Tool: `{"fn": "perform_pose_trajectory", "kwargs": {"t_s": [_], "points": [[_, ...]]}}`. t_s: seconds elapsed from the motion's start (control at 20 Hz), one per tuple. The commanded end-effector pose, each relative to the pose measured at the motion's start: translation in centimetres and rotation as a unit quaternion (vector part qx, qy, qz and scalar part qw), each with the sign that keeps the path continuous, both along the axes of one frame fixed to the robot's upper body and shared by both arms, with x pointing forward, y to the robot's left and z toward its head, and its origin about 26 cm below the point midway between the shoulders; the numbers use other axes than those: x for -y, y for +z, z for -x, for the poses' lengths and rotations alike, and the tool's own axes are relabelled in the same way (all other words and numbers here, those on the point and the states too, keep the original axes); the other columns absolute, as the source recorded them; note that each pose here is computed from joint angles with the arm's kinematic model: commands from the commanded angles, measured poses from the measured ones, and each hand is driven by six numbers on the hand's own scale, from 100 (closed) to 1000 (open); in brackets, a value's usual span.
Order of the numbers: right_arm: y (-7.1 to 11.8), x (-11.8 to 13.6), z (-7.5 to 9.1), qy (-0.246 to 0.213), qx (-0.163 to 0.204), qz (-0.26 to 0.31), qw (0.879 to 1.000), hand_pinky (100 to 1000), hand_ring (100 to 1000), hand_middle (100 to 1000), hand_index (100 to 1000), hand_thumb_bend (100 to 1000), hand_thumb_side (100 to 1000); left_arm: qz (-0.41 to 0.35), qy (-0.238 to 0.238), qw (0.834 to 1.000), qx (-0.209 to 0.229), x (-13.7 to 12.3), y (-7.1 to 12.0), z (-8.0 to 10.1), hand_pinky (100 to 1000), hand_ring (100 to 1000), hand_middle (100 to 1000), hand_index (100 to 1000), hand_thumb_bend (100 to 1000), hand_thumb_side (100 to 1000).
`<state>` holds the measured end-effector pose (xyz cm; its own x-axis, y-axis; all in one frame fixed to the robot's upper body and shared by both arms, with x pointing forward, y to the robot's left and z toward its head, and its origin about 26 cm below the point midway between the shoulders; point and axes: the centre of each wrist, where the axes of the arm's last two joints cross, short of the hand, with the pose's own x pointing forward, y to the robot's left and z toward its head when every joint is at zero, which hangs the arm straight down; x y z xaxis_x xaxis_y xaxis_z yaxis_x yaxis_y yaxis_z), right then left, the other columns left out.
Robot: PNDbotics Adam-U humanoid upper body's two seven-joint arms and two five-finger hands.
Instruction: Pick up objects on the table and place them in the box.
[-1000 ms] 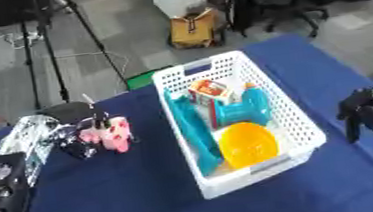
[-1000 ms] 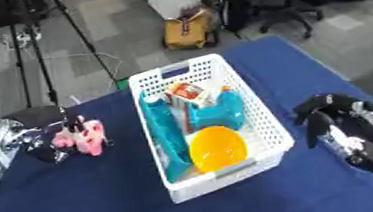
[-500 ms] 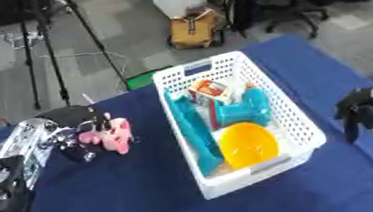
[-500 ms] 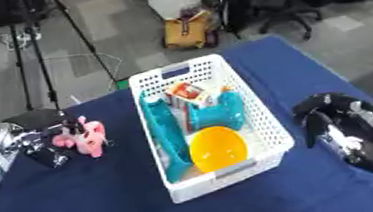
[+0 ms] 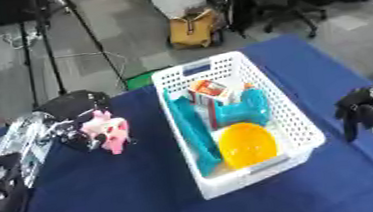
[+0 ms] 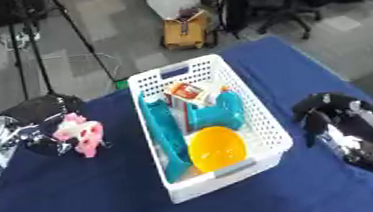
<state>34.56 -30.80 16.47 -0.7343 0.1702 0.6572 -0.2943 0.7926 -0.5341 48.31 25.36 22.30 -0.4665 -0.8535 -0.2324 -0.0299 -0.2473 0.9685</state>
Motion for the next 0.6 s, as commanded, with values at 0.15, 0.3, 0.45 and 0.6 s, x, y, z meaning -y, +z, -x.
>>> {"fn": "perform_pose_trajectory", "kwargs": {"t_s": [0.15,0.3,0.45,0.6], "points": [[1.2,0.5,0.2,-0.001,0.018,0.011,1.000,337,371,554,721,100,548,-0.007,0.010,1.000,0.012,-0.9,1.3,-0.1,1000,895,901,830,345,100],[1.3,0.6,0.2,-0.002,0.019,0.012,1.000,337,370,554,721,100,549,-0.010,0.015,1.000,0.011,-1.1,1.1,-0.2,1000,902,913,831,349,100],[1.3,0.6,0.3,-0.002,0.020,0.013,1.000,337,370,554,721,100,550,-0.019,0.021,1.000,0.004,-1.3,0.9,-0.3,1000,913,924,838,355,106],[1.4,0.6,0.3,-0.003,0.020,0.014,1.000,337,369,554,721,100,551,-0.024,0.028,0.999,-0.007,-1.4,0.6,-0.3,1000,918,933,842,347,105]]}}
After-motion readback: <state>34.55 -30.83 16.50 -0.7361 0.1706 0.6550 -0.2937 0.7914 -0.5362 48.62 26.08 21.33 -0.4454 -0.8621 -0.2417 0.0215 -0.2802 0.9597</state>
